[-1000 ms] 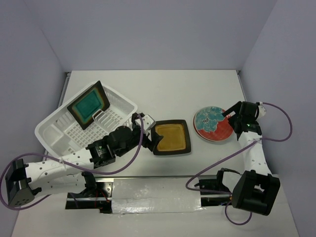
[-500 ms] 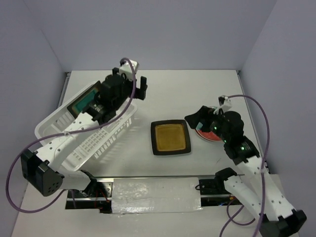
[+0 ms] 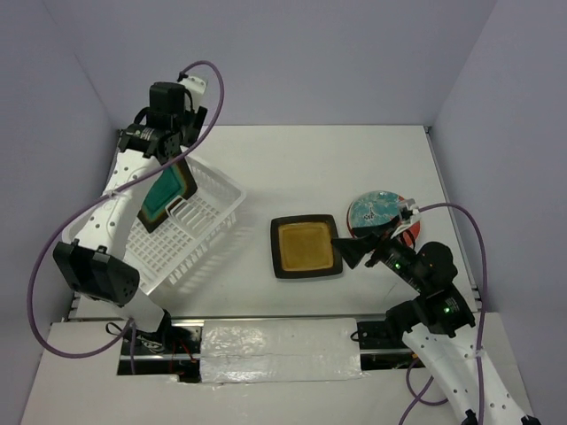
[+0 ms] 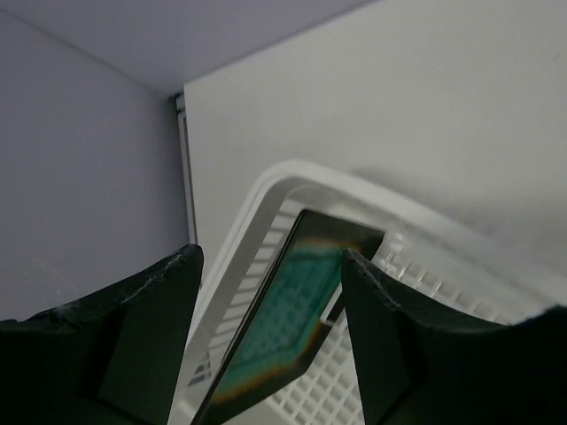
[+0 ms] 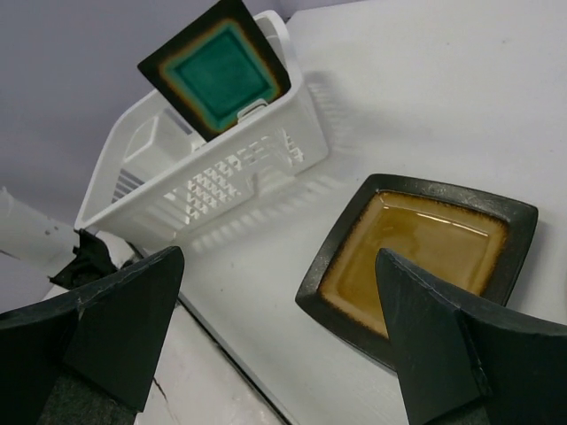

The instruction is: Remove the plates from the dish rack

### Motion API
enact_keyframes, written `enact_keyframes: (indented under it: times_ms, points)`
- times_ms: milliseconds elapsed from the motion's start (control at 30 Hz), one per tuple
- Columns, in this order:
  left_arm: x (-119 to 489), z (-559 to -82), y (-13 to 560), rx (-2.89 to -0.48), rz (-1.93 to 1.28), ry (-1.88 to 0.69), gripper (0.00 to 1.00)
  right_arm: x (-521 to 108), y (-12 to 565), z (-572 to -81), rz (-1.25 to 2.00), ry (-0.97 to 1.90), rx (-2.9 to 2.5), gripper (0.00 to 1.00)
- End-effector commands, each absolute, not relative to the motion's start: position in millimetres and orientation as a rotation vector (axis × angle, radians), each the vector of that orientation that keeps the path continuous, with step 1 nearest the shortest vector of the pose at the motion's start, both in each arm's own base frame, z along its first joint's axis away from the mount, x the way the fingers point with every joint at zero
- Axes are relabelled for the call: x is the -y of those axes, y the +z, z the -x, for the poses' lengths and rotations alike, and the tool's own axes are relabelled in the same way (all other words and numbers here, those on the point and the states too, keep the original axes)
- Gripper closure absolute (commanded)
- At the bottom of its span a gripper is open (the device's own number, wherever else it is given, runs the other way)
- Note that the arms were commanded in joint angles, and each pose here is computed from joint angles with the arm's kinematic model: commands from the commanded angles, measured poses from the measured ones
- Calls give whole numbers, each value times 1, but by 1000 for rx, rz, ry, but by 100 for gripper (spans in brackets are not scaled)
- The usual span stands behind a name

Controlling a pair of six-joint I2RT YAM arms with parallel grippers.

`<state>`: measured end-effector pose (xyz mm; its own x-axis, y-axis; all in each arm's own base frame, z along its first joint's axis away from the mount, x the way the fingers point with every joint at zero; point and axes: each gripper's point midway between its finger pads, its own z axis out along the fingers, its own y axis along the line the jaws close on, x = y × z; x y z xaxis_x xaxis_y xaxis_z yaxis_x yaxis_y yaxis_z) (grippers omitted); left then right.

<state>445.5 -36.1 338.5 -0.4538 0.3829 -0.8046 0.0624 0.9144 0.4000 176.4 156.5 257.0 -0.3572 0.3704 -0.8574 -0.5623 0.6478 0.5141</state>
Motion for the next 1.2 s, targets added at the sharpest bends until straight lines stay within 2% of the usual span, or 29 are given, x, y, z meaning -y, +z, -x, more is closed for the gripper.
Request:
enact_keyframes:
  times_ms: [0,33,100,167,367,600,700,967,1100,1167]
  points:
    - [5,-422,308,-2181,-422,579,24,-160,284,-163,240,1008,-1569,5]
    - [-7,-419,299,-2219,-395,656,23,-159,285,-161,241,1009,-1558,5]
    - [-6,-415,287,-2277,-418,622,27,-156,288,-160,234,999,-1536,5]
    - [-2,-418,284,-2284,-428,582,25,-153,292,-156,236,983,-1515,5]
    - [-34,-417,290,-2316,-346,821,25,-146,306,-143,253,973,-1454,5]
    - [-52,-418,250,-2428,-381,814,24,-149,305,-142,263,986,-1457,5]
    - [-62,-414,232,-2506,-381,795,30,-154,301,-140,285,1019,-1463,5]
    - [-58,-414,208,-2552,-395,673,36,-148,307,-137,276,994,-1438,5]
    - [-55,-416,200,-2582,-391,649,50,-147,308,-136,270,987,-1436,5]
    - [-53,-417,198,-2579,-388,631,51,-147,308,-136,273,989,-1436,5]
